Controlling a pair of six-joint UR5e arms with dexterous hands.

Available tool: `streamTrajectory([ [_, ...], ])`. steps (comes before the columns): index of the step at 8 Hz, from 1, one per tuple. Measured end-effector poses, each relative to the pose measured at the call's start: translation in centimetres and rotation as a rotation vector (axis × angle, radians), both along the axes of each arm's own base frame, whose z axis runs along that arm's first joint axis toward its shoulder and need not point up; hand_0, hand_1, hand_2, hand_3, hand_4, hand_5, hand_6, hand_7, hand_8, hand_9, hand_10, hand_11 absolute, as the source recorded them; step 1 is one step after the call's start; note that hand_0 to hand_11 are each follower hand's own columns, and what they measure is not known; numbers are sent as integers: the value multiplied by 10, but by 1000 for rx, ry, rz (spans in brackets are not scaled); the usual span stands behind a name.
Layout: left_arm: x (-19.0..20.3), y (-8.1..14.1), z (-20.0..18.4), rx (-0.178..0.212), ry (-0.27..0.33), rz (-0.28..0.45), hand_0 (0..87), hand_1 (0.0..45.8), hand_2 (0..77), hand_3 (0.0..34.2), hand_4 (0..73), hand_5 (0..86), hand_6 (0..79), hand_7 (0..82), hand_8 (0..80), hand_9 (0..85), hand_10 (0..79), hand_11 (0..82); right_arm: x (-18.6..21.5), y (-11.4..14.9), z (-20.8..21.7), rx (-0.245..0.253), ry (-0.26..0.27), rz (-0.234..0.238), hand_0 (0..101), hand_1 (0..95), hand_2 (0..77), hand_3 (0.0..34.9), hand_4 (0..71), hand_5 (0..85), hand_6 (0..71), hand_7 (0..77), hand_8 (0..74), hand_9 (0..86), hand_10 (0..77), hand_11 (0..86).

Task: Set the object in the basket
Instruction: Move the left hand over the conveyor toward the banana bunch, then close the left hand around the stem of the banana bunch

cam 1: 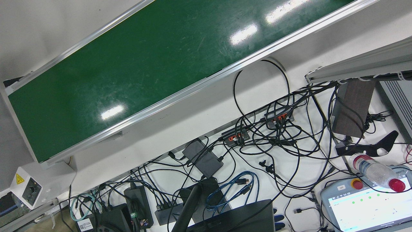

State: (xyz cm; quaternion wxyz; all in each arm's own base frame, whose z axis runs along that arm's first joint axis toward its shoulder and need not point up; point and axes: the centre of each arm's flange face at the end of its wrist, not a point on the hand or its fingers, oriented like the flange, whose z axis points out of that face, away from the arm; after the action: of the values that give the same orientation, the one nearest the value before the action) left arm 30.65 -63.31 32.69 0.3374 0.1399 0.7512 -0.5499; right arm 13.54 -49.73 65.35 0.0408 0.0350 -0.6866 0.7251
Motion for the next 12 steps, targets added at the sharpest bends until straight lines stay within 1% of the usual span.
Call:
streamTrajectory([
  [1, -1, -1, -2, -3, -13, -3, 525, 142, 5, 12, 104, 213, 22, 60, 115, 87, 16, 38, 0, 0, 0, 1, 0, 0, 1, 0, 5, 0, 0, 0, 0, 5, 0, 0, 0, 0],
  [2, -2, -1, -5, -1, -41, -9, 525, 142, 5, 12, 104, 213, 22, 60, 115, 87, 16, 38, 0, 0, 0, 1, 0, 1, 1, 0, 5, 0, 0, 0, 0, 5, 0, 0, 0, 0],
  [3, -3, -1, -8, 2, -77, -14, 537, 142, 5, 25, 104, 213, 22, 60, 115, 87, 16, 38, 1, 0, -1, 1, 0, 1, 1, 0, 5, 0, 0, 0, 0, 5, 0, 0, 0, 0],
  [4, -3, -1, -10, 1, -109, -18, 533, 142, 5, 25, 104, 218, 22, 60, 115, 87, 16, 33, 0, 0, -1, 1, 0, 1, 1, 0, 11, 0, 0, 0, 0, 5, 0, 0, 0, 0],
  [5, -4, -1, -13, 0, -144, -21, 534, 153, 5, 21, 93, 218, 22, 60, 115, 87, 16, 33, 0, 0, -1, 2, 0, 1, 1, 0, 11, 0, 0, 0, 0, 5, 0, 0, 0, 0],
  [6, -4, 0, -16, 0, -168, -23, 534, 153, 5, 20, 87, 218, 22, 60, 115, 87, 16, 38, 0, 0, -1, 2, 0, 0, 0, 0, 5, 1, 0, 0, 0, 5, 0, 0, 0, 0],
  [9, -5, -1, -17, -2, -204, -27, 534, 153, 5, 25, 87, 235, 22, 60, 120, 87, 16, 38, 0, 0, -1, 2, 0, 0, 1, 0, 5, 0, 0, 0, 0, 5, 0, 0, 0, 0],
  [10, -4, -2, -14, -4, -216, -29, 534, 164, 5, 46, 87, 235, 22, 60, 125, 87, 16, 38, 0, 0, -1, 2, 0, 0, 1, 0, 5, 0, 0, 0, 0, 5, 0, 0, 0, 0],
  [11, -4, -4, -12, -7, -224, -29, 534, 164, 5, 46, 87, 235, 22, 60, 125, 87, 16, 44, 0, 0, -1, 2, 0, 0, 1, 0, 5, 0, 0, 0, 0, 5, 0, 0, 0, 0],
  [12, -3, -4, -9, -11, -232, -29, 533, 147, 38, 36, 87, 224, 22, 60, 120, 87, 16, 44, 0, 0, -1, 2, 0, 0, 1, 0, 5, 0, 0, 0, 0, 5, 0, 0, 0, 0],
])
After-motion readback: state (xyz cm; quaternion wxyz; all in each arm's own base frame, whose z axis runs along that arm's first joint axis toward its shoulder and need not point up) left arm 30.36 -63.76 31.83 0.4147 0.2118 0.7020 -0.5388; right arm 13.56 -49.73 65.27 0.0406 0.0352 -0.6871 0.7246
